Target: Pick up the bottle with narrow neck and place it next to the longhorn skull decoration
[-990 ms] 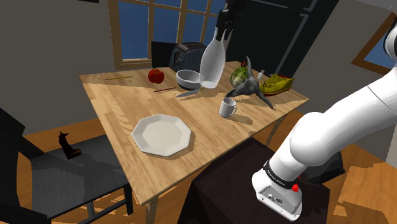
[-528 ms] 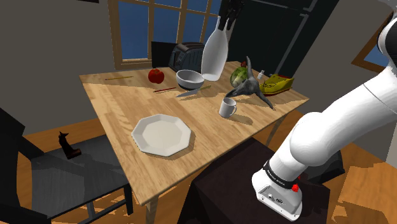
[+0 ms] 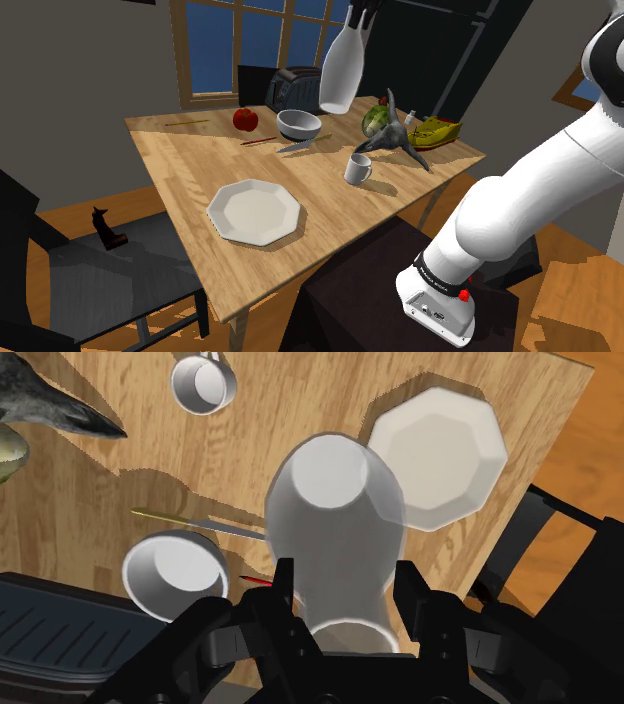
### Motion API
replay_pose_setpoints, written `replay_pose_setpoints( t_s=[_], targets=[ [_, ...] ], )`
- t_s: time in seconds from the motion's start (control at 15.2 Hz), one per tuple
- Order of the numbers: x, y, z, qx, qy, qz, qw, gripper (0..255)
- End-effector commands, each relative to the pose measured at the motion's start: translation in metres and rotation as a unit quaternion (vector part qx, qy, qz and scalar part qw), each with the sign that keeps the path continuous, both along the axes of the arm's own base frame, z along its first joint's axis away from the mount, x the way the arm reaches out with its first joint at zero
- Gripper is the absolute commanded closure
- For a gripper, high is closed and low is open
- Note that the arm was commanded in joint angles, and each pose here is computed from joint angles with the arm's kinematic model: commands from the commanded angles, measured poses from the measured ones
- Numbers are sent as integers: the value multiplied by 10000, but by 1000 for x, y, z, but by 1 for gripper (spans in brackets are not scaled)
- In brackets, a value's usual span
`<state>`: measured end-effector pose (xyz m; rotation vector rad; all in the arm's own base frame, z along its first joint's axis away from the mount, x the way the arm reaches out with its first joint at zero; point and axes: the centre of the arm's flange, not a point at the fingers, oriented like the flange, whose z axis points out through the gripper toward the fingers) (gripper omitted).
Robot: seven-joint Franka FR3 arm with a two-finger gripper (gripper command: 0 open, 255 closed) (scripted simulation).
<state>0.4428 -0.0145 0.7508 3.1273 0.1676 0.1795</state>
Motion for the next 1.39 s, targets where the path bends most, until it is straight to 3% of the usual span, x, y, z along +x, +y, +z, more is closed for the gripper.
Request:
replay_pose_setpoints(
  t_s=[0.0,0.2,1.32],
  targets=[
    [0,0,11,-1,-1,0,10000,255],
    [0,0,24,-1,-1,0,10000,255],
    [-110,-196,24,-1,-1,0,10000,255]
  ],
)
